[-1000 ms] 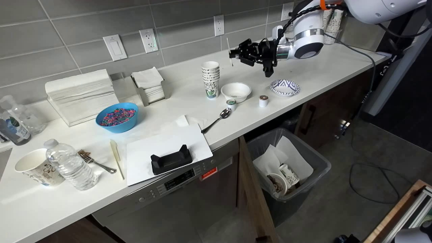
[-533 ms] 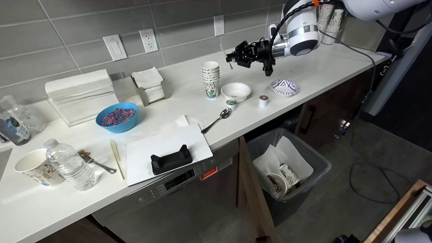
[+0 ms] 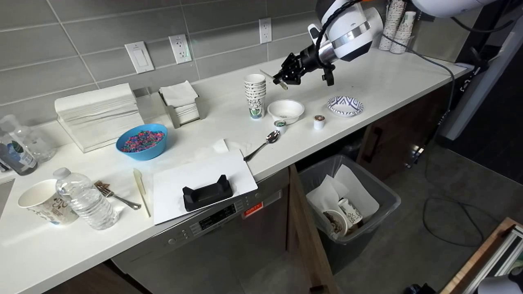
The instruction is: Use the white spoon to collect some coffee beans from the coffee pod on the left then place them inside the white bowl.
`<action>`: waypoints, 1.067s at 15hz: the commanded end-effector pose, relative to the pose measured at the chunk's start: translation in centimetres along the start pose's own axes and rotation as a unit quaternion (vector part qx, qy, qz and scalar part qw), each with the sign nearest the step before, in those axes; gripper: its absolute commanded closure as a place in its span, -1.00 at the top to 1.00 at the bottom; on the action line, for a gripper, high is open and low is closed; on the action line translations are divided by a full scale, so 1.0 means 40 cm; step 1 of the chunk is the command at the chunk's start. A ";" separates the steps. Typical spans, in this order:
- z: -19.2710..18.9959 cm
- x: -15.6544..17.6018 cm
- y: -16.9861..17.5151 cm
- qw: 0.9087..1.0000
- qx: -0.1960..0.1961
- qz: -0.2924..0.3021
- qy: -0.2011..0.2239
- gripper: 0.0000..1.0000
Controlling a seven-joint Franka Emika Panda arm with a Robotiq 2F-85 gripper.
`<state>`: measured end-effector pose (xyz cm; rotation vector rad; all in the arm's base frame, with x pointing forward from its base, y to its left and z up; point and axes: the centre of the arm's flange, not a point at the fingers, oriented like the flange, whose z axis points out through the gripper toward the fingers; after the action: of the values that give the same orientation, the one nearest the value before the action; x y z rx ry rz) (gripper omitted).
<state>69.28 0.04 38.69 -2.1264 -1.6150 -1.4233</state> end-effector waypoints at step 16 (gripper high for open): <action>-0.158 -0.052 0.049 0.958 0.034 0.154 -0.239 -0.93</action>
<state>66.37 -4.34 41.38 -2.6188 -1.4549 -0.8554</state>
